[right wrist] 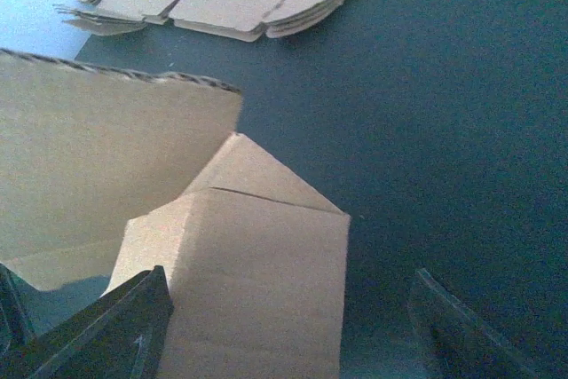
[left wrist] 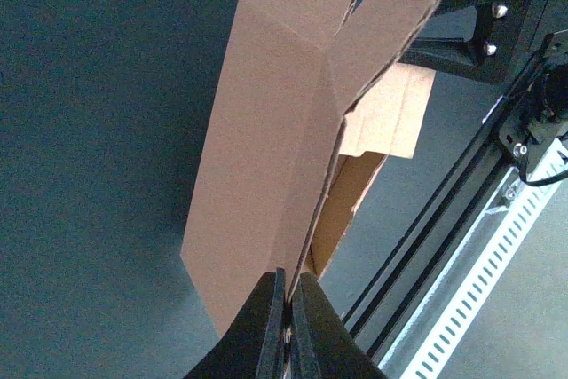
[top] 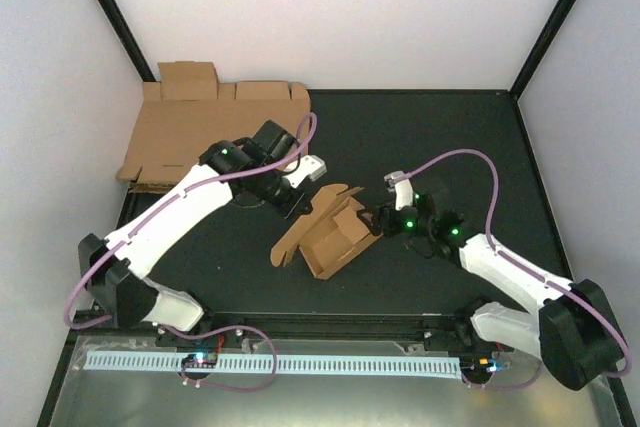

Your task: Fold the paper box

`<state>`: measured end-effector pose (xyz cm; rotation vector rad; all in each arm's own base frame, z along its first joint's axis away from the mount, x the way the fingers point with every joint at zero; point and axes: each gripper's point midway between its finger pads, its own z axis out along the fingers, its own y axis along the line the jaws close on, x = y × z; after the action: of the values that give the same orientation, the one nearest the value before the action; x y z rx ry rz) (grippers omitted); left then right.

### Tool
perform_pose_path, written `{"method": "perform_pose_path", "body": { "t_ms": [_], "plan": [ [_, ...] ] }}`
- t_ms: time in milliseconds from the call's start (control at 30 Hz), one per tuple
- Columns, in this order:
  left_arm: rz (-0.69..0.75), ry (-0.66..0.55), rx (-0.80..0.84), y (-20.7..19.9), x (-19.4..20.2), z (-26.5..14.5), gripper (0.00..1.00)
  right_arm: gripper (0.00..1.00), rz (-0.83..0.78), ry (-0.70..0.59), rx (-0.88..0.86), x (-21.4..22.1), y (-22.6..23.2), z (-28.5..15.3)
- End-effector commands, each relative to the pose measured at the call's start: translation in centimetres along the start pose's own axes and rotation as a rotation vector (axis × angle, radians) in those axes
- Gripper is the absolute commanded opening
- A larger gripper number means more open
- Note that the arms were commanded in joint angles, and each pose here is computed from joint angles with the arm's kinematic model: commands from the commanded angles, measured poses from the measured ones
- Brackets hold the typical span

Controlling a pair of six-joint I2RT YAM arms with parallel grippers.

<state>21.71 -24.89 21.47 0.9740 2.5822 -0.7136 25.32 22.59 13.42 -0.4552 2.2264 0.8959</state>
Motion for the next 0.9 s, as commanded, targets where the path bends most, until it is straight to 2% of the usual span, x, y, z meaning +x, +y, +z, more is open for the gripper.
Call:
{"method": "perform_pose_path", "body": {
  "t_ms": [0,400,633,867],
  "plan": [
    [-0.005,0.071,-0.052,0.9,-0.1,0.2,0.02,0.77,0.065,0.036,-0.02,2.3,-1.7,-0.5],
    [0.002,0.156,-0.056,1.4,-1.3,1.9,0.02,0.76,0.126,0.034,-0.075,2.9,-2.7,-1.4],
    [0.004,0.18,-0.056,1.6,-1.4,2.4,0.02,0.8,0.192,0.006,-0.129,2.2,-3.2,-2.1],
    [0.011,0.184,-0.039,1.0,-2.1,2.4,0.02,0.81,0.163,0.005,-0.16,1.3,-2.6,-2.1]
  ]
}}
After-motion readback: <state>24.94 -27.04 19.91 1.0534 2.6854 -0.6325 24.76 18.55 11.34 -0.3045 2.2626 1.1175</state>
